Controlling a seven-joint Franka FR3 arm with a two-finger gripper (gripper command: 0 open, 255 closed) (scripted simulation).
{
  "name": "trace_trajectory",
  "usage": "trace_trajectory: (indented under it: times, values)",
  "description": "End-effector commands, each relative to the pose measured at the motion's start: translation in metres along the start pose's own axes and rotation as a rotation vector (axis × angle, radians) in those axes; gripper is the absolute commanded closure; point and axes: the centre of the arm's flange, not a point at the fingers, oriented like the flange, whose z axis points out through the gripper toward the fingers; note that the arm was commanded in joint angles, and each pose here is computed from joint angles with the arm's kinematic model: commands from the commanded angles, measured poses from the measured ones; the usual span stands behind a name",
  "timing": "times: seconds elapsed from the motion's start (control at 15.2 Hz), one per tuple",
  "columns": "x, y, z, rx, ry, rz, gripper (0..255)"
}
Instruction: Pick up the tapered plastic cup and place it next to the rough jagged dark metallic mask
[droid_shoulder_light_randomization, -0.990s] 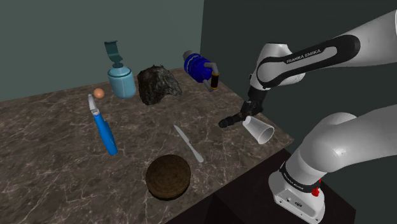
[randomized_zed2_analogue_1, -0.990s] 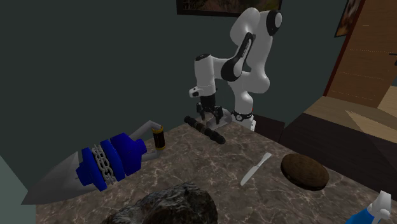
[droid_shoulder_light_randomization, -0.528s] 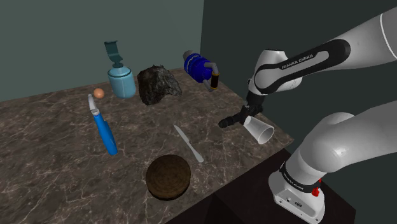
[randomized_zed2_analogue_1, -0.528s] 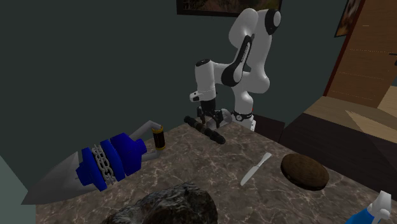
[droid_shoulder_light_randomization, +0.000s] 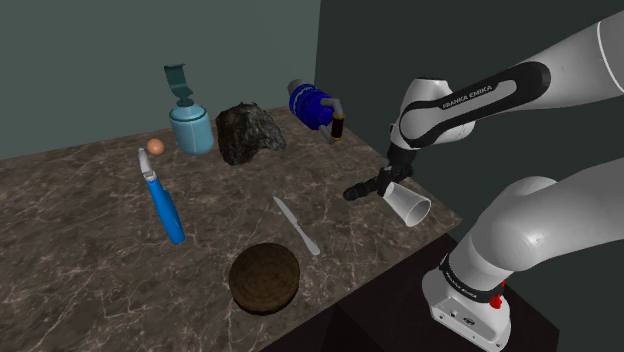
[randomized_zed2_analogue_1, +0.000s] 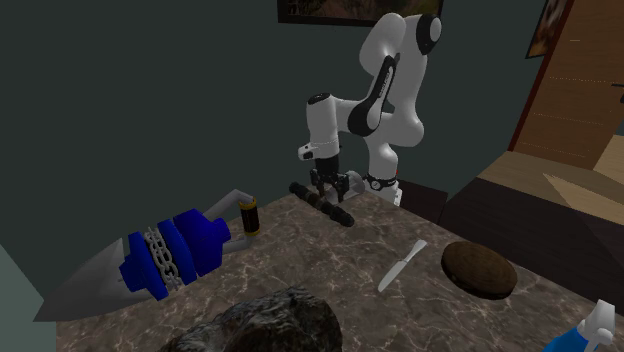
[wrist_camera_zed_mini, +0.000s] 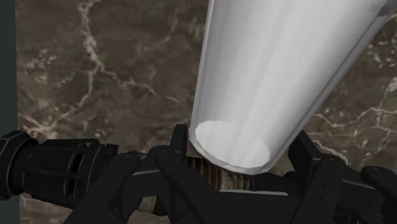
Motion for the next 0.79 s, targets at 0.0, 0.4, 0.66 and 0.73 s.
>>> trace_trajectory:
  times: [0.0,0.4,0.66,0.73]
  values:
    - [0.0,0.0,0.0,0.0,-0.001,0.0,255]
    - [-0.001,-0.001,-0.005,0.0,-0.001,0.0,255]
    - [-0.002,-0.004,-0.026,0.0,-0.001,0.0,255]
    - [-0.002,-0.004,-0.031,0.0,-0.001,0.0,255]
